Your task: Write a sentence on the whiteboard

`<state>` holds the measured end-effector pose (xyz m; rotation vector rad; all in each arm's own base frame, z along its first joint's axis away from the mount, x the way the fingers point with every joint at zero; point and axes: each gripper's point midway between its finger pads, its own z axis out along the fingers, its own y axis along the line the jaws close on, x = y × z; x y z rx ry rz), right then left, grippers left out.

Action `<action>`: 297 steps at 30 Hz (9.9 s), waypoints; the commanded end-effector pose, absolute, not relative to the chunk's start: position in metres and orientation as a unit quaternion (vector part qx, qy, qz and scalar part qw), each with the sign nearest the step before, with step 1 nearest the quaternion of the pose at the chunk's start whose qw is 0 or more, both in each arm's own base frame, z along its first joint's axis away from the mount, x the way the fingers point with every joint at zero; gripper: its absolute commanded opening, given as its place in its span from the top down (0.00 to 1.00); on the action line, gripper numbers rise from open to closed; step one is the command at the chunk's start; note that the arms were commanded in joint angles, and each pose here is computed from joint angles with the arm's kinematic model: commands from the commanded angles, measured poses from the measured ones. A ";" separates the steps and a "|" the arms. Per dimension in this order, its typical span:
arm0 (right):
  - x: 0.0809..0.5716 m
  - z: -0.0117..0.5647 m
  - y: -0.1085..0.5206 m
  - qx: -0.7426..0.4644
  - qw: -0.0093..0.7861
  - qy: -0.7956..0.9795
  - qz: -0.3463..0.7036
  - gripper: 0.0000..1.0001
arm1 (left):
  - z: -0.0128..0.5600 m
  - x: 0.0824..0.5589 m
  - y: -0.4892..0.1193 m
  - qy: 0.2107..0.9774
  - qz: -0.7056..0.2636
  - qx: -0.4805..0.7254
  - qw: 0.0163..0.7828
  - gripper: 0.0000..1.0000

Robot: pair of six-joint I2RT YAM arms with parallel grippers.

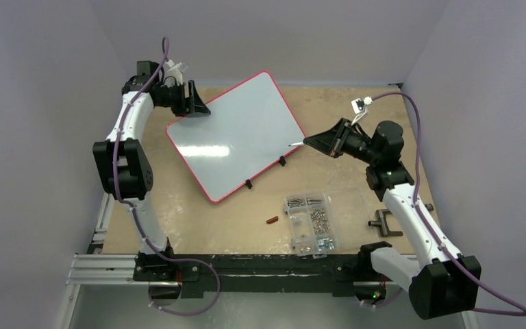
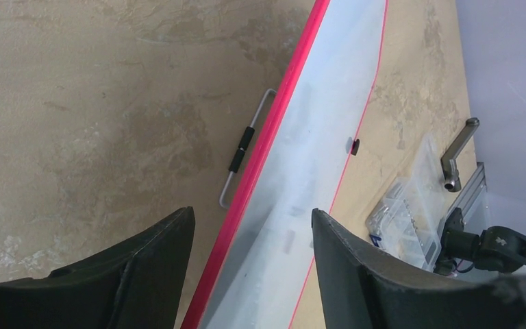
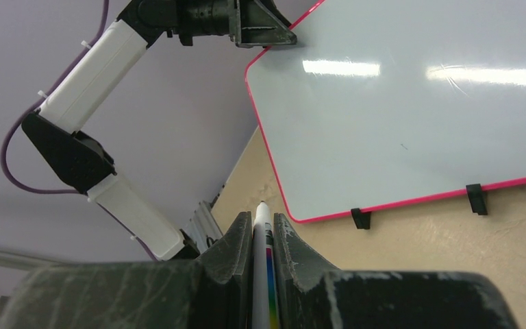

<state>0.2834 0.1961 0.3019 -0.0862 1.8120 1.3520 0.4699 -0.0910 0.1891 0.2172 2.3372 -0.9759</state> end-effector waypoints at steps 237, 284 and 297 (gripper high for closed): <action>0.343 0.310 0.448 -0.261 0.642 0.603 0.395 1.00 | 0.249 0.393 -0.158 0.828 -0.290 0.332 0.348 1.00; 0.341 0.241 0.428 -0.258 0.599 0.681 0.334 1.00 | 0.252 0.392 -0.156 0.828 -0.282 0.334 0.351 1.00; 0.331 0.261 0.420 -0.265 0.608 0.666 0.342 1.00 | 0.251 0.391 -0.156 0.829 -0.279 0.335 0.349 1.00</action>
